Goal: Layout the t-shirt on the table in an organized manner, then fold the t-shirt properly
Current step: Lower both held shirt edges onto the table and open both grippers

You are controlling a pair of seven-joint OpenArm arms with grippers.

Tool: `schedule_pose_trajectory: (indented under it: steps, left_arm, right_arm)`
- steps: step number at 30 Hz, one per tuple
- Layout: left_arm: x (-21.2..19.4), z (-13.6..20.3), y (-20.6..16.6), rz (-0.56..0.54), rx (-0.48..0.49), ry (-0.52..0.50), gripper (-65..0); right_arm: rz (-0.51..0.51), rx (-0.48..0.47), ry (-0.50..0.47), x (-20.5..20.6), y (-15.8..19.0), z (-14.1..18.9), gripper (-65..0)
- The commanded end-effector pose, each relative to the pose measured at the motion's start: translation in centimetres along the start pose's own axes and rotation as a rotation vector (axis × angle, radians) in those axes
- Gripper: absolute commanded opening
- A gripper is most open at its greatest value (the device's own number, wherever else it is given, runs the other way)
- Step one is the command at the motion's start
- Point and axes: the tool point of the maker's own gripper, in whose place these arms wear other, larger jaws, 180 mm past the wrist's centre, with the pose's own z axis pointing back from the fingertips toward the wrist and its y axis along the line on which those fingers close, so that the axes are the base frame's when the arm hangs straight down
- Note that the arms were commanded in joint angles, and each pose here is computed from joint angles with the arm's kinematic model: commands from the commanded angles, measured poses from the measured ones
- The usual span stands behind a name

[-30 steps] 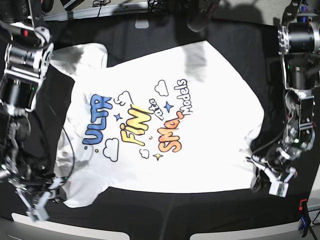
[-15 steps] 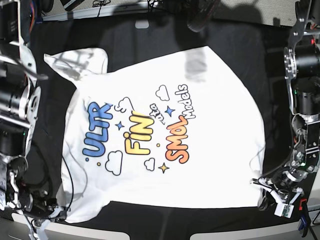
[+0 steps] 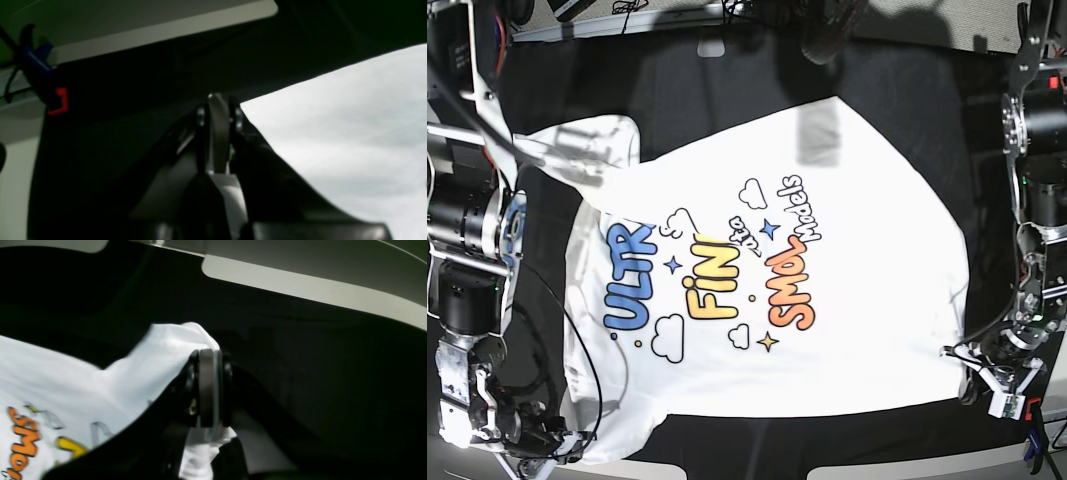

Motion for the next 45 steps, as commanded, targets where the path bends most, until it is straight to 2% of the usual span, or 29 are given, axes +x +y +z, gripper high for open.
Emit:
schedule_pose_trajectory:
  steps: [1,4,10,18,24,31,45]
  left_arm:
    - [3.6,-0.1,1.1,-0.006,0.02,-0.09,-65.0]
    - [3.7,-0.1,1.1,-0.006,0.02,-0.095,-65.0]
    - [3.7,-0.1,1.1,-0.006,0.02,-0.094,-65.0]
    - [3.8,-0.1,1.2,-0.002,0.02,-0.098,-65.0]
    - [5.2,0.0,1.2,0.108,0.011,-0.167,-65.0]
    - [6.8,-0.2,1.5,0.101,0.013,-0.189,-65.0]
    - [6.6,-0.2,1.4,0.103,0.012,-0.186,-65.0]
  right_arm:
    - [0.03,-0.021,-0.082,3.6,-0.6,1.0,-65.0]
    - [0.082,-0.064,-0.045,3.1,-0.8,0.6,-65.0]
    - [0.056,-0.142,-0.035,3.1,-1.5,0.3,-65.0]
    - [0.075,-0.154,-0.067,3.7,-1.6,0.3,-65.0]
    - [0.078,-0.156,-0.091,4.2,-1.7,0.4,-65.0]
    - [0.077,-0.161,-0.102,4.8,-1.8,0.6,-65.0]
    - [0.076,-0.161,-0.104,4.8,-1.8,0.6,-65.0]
